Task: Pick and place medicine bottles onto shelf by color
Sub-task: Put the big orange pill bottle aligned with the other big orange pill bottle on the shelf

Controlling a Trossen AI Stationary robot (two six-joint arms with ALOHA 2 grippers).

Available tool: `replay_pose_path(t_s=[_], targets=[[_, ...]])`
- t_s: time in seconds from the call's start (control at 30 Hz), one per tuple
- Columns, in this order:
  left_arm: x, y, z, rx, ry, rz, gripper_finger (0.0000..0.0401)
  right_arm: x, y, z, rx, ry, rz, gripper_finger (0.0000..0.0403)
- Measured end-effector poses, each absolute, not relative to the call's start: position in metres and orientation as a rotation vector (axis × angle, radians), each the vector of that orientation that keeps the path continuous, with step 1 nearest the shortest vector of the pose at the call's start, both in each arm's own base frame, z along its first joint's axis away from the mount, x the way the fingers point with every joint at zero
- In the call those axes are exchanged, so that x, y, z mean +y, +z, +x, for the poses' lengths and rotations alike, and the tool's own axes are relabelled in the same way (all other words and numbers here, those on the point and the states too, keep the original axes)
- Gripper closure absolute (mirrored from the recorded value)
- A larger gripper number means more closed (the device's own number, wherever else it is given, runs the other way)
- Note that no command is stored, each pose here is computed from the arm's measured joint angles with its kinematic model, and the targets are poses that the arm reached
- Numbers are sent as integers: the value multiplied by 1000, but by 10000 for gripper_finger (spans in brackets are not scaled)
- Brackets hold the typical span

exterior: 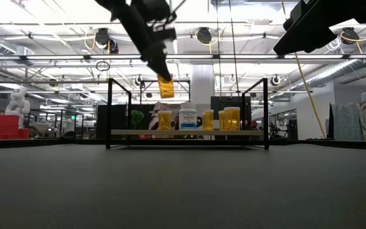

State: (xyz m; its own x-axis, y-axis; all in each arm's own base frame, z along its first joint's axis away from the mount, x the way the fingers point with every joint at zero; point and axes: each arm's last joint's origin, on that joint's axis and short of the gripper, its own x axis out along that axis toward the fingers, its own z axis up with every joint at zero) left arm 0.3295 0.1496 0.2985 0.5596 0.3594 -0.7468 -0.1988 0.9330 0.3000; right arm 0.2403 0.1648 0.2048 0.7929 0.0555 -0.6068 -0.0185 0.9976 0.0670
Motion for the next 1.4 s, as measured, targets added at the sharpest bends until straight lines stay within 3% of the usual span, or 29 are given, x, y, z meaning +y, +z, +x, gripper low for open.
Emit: replay_pose_path(t_s=[0.5, 1.4], targets=[[188, 249, 336, 1061, 363, 121, 187, 168, 205, 238, 655, 53, 58, 197], [194, 232, 343, 1026, 370, 39, 187, 169, 205, 237, 655, 55, 64, 197]])
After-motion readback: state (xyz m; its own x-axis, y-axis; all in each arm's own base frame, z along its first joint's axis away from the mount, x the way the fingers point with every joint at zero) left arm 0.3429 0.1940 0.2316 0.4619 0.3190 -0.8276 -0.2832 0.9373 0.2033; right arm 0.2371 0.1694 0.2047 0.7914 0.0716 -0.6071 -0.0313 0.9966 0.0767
